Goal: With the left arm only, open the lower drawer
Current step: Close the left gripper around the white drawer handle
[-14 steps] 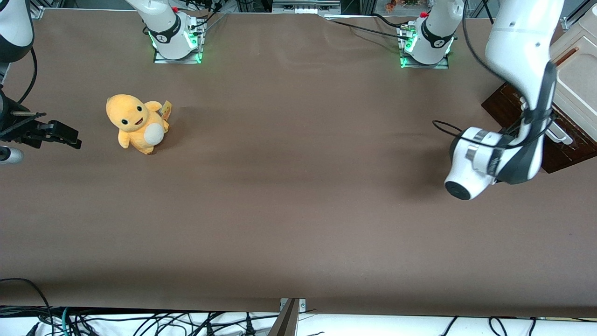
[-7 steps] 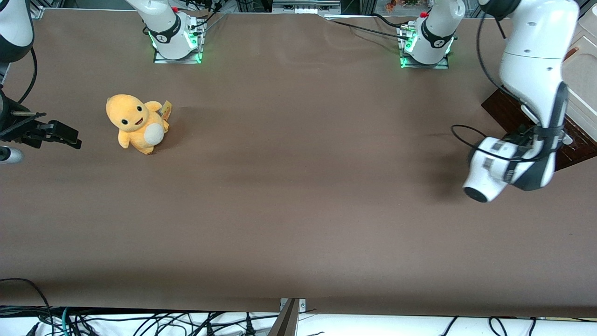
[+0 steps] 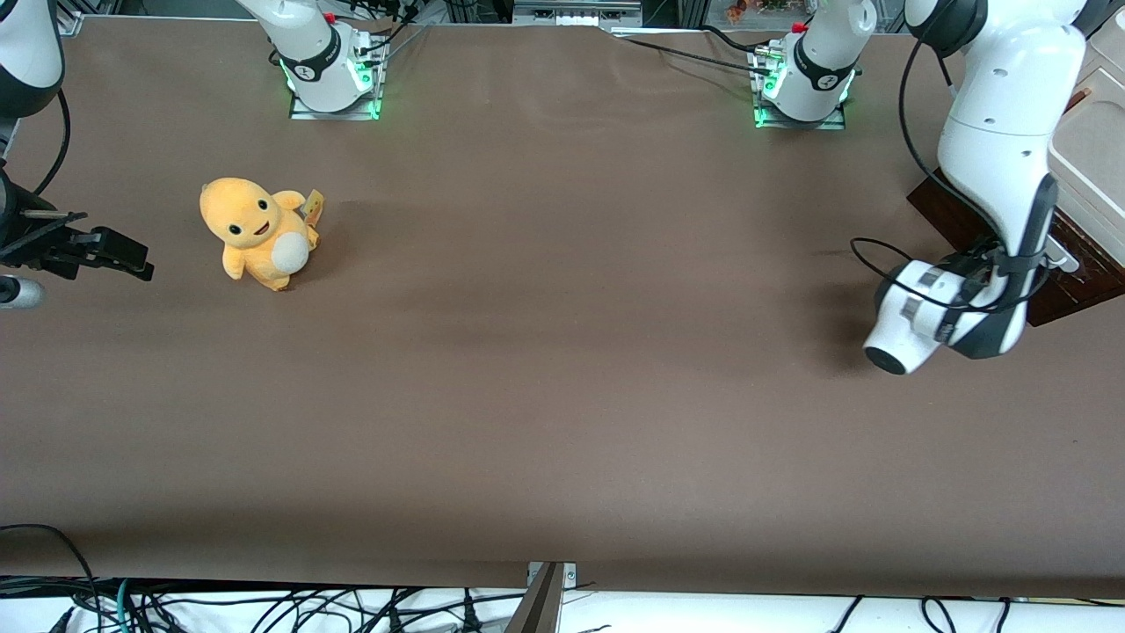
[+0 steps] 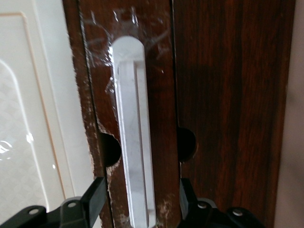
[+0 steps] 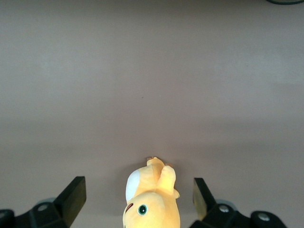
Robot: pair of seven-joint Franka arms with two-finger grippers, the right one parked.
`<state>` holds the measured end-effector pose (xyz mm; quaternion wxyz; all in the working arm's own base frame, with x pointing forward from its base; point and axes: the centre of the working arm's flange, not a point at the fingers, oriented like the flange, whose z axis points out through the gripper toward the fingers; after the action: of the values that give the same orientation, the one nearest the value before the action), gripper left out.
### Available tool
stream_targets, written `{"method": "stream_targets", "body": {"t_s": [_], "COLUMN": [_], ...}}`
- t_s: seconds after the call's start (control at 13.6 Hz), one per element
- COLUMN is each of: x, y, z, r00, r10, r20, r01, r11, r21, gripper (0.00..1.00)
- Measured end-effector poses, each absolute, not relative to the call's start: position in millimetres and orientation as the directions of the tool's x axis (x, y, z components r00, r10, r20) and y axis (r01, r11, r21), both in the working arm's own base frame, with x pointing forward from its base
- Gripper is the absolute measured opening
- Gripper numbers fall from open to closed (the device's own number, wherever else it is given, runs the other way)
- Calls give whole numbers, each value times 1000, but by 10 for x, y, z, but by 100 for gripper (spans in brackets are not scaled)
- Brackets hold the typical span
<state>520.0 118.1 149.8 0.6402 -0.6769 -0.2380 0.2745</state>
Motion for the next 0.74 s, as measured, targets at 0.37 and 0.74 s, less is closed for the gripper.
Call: {"method": "stream_targets", "body": {"t_s": [0.37,0.74], "x": [5187,5149], "y": [1301,1360], "z": [1483,1422], "r00": [768,768], "r10": [639,638], "r20": [-51,-62], "r01": [-42,-38], "r11": [-29,-51], "r21": [-999,-998], "gripper": [63,55]}}
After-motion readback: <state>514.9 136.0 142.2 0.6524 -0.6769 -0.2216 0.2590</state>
